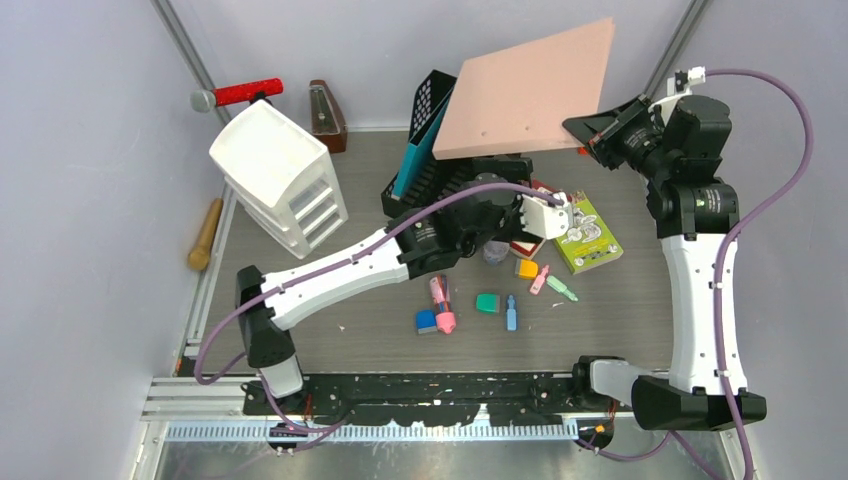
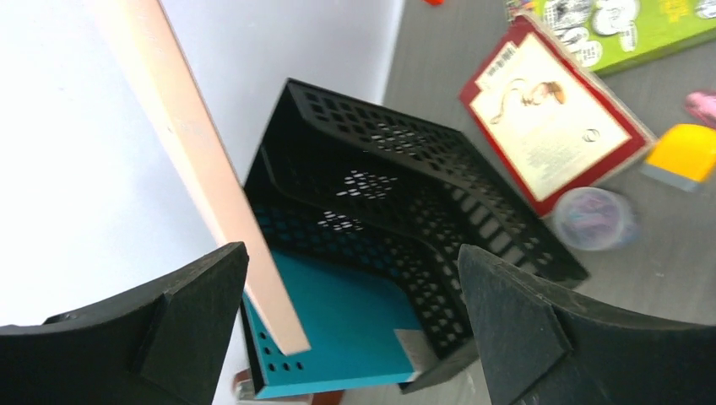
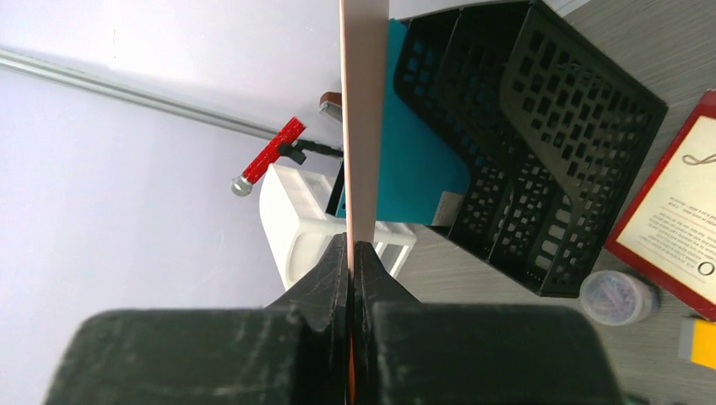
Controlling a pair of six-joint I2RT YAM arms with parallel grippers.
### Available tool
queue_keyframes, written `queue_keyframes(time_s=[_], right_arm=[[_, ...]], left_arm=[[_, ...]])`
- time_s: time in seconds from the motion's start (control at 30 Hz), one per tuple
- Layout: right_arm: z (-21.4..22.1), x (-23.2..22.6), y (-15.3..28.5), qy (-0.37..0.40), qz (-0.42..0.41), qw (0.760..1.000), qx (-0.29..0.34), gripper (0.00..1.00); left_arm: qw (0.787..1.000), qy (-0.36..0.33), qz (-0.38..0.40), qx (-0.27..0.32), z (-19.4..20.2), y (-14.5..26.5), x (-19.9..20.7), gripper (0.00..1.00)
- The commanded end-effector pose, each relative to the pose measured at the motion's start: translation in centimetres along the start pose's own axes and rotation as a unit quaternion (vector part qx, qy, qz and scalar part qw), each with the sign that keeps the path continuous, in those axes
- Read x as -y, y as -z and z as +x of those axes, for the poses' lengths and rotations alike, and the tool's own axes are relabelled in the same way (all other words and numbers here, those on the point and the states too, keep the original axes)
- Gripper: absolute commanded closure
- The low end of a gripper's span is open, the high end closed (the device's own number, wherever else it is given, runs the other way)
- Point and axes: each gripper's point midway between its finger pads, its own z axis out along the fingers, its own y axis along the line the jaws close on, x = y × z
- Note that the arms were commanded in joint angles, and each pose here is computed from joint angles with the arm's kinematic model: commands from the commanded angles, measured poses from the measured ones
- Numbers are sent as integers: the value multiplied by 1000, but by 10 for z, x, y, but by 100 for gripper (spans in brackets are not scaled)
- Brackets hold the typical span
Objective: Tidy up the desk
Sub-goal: Pick up the folder from the center of the board.
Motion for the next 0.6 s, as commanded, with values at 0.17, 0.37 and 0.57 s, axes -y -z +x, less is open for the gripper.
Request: queue_keyframes(time_s=[0.17,0.37,0.57], right_arm=[[-1,-35,19,18,-81,997,5,100],[7,-37,23,19,-93,995,-13,100],[13,-39,29,33,-98,994,-25,100]], left_arm=[[989,-66,-134,15,-23,-4,-65,0],[989,-54,-138,1,-1,-9,-69,3],[989,-34,-144,2,16,-15,-80,11]])
